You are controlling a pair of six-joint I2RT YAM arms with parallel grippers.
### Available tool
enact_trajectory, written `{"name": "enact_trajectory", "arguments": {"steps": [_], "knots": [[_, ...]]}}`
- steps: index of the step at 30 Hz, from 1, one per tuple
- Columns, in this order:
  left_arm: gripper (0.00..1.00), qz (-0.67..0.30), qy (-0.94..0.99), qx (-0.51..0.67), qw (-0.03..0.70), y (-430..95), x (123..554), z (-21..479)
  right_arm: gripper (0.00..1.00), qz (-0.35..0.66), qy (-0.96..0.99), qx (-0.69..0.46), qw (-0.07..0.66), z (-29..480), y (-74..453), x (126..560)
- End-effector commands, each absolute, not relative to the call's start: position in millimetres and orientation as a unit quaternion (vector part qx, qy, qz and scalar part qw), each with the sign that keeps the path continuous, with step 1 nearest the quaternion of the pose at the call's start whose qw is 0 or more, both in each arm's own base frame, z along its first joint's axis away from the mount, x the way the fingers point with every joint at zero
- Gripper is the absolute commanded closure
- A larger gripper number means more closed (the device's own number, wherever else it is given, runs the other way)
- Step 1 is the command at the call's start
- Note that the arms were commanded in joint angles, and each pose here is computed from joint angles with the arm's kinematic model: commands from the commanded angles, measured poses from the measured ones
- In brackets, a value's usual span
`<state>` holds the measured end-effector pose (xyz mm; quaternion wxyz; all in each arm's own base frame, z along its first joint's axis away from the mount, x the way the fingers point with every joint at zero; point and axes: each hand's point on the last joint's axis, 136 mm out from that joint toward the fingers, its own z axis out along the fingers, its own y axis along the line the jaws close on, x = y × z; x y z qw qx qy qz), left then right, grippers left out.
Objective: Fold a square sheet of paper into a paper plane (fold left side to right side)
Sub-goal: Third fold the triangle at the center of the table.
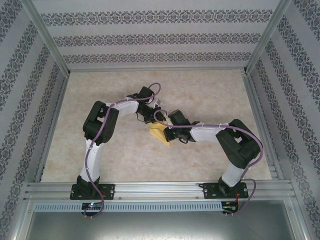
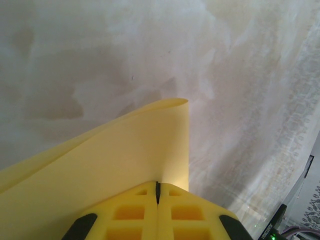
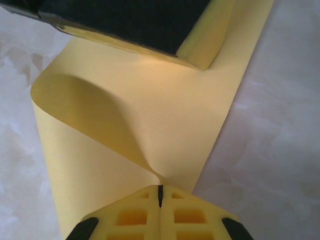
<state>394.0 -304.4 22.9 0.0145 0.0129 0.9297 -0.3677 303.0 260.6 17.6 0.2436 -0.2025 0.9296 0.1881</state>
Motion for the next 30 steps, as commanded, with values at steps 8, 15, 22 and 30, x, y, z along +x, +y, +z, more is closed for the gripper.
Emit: {"name": "enact_trajectory", "arguments": {"steps": [8,15,22,30], "knots": [[0.82,-0.351,0.936,0.037,0.010,-305.8,390.2,28.5,1.00,0.179,0.941,-0.205,0.204,2.3,255.2,288.3],[0.66,-0.357,0.932,0.050,0.039,-303.5,420.0,64.2,1.00,0.170,0.943,-0.215,0.187,-4.0,254.6,276.5],[0.63,-0.330,0.935,0.021,0.128,-252.9,452.2,97.5,1.00,0.172,0.943,-0.214,0.187,-2.7,255.0,274.7],[0.79,-0.378,0.913,0.008,0.153,-230.8,389.5,117.8,1.00,0.173,0.943,-0.216,0.184,-3.6,256.4,274.4]]}}
